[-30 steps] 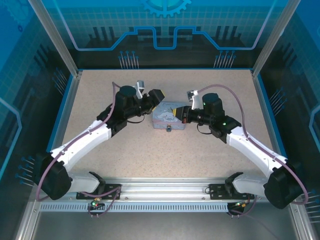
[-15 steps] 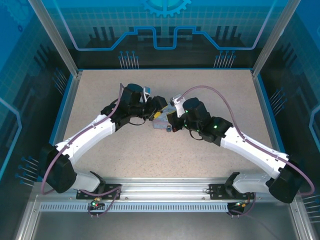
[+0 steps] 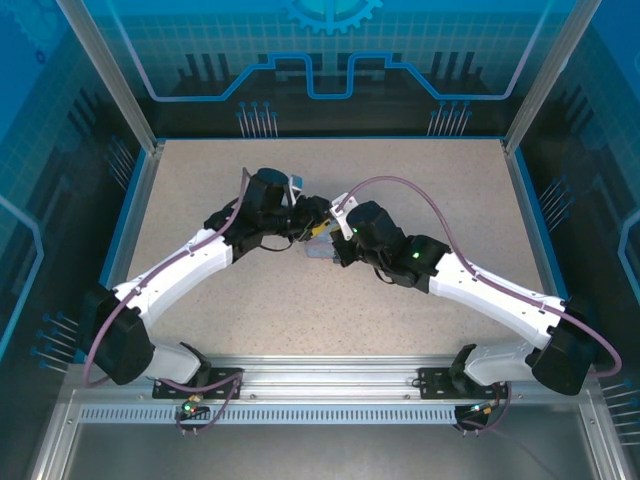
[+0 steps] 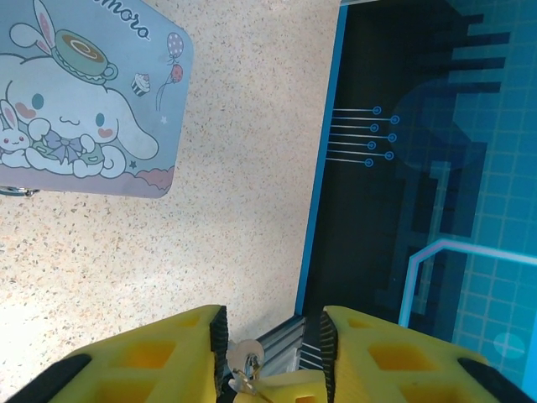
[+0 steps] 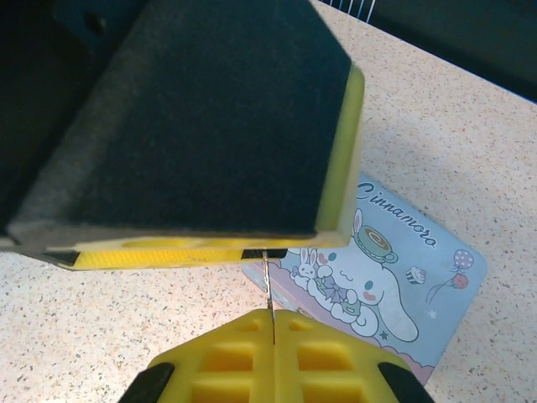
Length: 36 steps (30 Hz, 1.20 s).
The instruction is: Unlock a padlock with a key
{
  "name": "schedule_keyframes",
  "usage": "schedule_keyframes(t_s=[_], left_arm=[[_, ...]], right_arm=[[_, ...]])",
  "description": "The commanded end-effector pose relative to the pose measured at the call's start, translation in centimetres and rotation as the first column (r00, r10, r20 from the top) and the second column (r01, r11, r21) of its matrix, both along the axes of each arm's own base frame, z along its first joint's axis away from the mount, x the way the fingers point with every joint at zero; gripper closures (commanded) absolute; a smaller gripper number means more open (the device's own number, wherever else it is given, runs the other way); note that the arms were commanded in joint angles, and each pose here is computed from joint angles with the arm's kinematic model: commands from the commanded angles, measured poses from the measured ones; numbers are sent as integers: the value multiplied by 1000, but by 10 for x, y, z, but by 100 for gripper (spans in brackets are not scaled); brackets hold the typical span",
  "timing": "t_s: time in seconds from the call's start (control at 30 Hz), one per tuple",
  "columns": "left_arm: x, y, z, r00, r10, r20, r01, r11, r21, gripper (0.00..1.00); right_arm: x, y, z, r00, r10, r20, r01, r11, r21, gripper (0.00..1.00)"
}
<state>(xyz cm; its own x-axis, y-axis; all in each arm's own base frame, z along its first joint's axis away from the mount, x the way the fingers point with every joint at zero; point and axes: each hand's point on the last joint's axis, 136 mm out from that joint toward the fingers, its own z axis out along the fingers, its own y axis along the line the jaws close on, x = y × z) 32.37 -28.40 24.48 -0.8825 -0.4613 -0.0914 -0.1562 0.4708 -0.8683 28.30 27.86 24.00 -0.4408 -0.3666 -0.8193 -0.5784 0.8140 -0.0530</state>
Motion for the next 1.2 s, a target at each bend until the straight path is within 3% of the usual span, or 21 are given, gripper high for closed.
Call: schedule_keyframes(t_s=[0.0,0.3,0.6,0.67,0.77,0.8,0.83,0.87,1.0,1.17], left_arm=[[-4,-6,-9,999,-14,-33,14,1000,-4,64],[-2,-9,-14,999,-16,-38,16,1000,2,65],[-2,-10,-19,999,-17,-41,17,1000,10,88],[-1,-9,-20,999,-16,-41,17,1000,12,98],[-1,-9,-22,999,-15,-39,16,1000,20,100],[0,-8,-23,999,-14,-35,15,1000,24,100],[0,-7,-24,999,-14,-29,15,999,30,100],[1,-6,-25,1000,-13,-21,14,999,33,100],[6,-7,-21,998,-12,65,11,1000,13,100],[15,-8,-5,975,-1,222,9,999,-36,100]], right_arm=[[3,3,15,999,-3,37,3,1000,-7,100],[2,6,15,999,7,35,-7,1000,-13,100],[0,7,12,999,9,33,-8,999,-32,100],[0,6,11,999,9,32,-8,999,-38,100],[1,3,12,999,-6,32,7,999,-33,100],[0,2,14,1000,-11,26,11,1000,-17,88],[0,-2,16,1000,-21,13,21,1000,10,74],[0,-7,20,1000,-28,-1,28,998,49,68],[2,-34,36,992,-59,-109,89,948,304,61],[13,-64,44,960,-73,-269,216,806,552,57]])
